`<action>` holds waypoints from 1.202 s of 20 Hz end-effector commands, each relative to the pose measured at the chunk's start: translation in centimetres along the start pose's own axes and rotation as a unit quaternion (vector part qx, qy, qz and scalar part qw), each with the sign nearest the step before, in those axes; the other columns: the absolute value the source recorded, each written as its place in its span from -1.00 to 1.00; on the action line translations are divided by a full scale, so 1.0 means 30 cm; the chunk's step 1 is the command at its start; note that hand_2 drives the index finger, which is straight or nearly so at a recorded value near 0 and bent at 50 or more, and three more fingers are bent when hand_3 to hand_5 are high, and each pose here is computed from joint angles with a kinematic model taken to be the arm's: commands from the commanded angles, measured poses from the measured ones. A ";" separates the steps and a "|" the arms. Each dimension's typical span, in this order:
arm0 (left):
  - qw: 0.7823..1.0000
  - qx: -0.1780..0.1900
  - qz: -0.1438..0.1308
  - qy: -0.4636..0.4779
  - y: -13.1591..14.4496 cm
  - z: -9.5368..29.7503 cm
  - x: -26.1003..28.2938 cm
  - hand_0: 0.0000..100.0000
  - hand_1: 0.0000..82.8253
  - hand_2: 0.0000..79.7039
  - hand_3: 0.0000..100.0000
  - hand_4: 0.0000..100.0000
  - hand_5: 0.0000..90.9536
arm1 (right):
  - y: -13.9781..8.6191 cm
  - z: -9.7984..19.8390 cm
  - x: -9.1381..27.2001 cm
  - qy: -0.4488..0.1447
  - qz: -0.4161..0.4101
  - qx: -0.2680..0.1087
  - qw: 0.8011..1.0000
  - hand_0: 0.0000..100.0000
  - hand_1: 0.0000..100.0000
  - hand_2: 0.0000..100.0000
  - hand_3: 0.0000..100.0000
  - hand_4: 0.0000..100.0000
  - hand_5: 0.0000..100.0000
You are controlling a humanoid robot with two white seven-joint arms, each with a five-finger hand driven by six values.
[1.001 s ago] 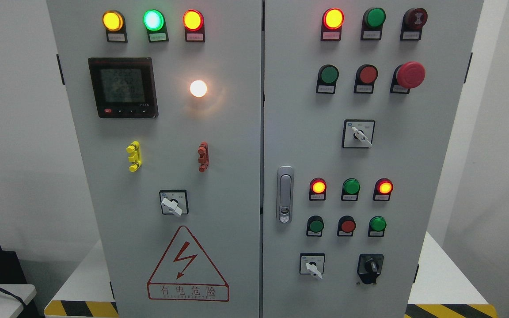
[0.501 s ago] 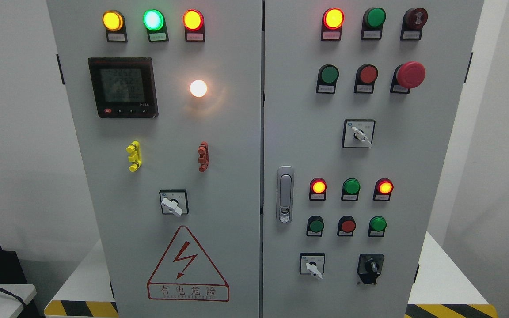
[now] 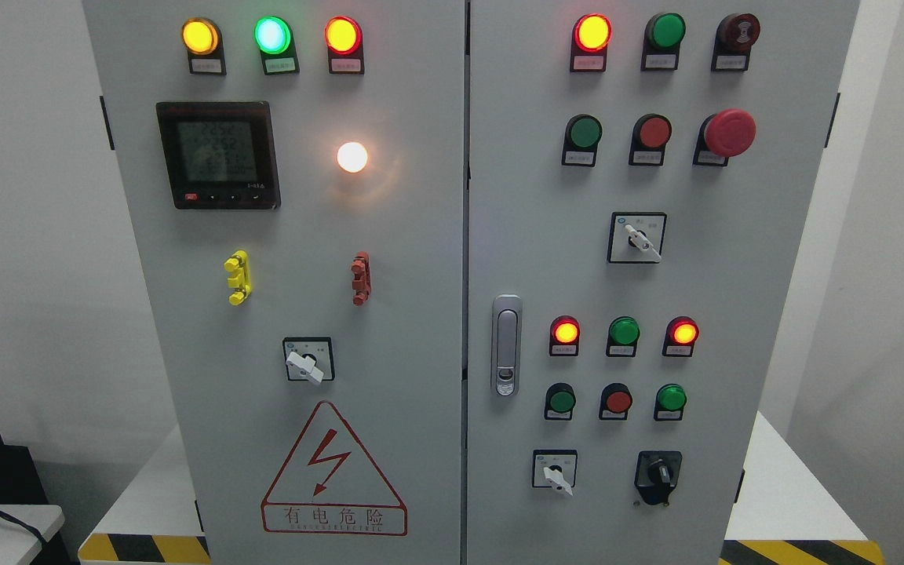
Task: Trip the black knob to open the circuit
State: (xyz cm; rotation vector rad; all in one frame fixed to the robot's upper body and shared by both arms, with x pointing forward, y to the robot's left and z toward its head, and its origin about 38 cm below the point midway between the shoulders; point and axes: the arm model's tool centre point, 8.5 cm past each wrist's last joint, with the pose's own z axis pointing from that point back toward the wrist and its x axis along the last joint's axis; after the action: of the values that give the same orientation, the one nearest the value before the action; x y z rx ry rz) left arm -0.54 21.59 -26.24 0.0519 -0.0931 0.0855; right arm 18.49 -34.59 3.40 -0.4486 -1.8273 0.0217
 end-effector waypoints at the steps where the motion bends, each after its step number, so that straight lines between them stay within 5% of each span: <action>1: 1.000 -0.002 -0.016 -0.004 -0.002 -0.002 0.017 -0.76 -0.06 -1.00 -1.00 -1.00 -1.00 | 0.004 -0.182 0.105 -0.058 -0.002 -0.020 0.998 -0.40 0.29 -0.23 0.52 0.62 0.87; 15: 1.000 -0.003 -0.016 -0.004 -0.005 -0.001 0.017 -0.76 -0.06 -1.00 -1.00 -1.00 -1.00 | 0.082 -0.415 0.153 -0.048 0.022 -0.046 0.998 -0.69 0.54 -0.14 0.59 0.68 0.90; 24: 1.000 -0.002 -0.017 -0.004 -0.002 -0.002 0.017 -0.76 -0.06 -1.00 -1.00 -1.00 -1.00 | 0.155 -0.510 0.173 -0.013 0.011 -0.052 0.998 -0.69 0.59 -0.15 0.58 0.68 0.91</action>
State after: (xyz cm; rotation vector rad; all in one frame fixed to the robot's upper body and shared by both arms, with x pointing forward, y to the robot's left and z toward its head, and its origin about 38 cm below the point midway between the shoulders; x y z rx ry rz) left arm -0.53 21.59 -26.24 0.0520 -0.0932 0.0855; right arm 30.77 -33.70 10.38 -0.5769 -1.8355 -0.0582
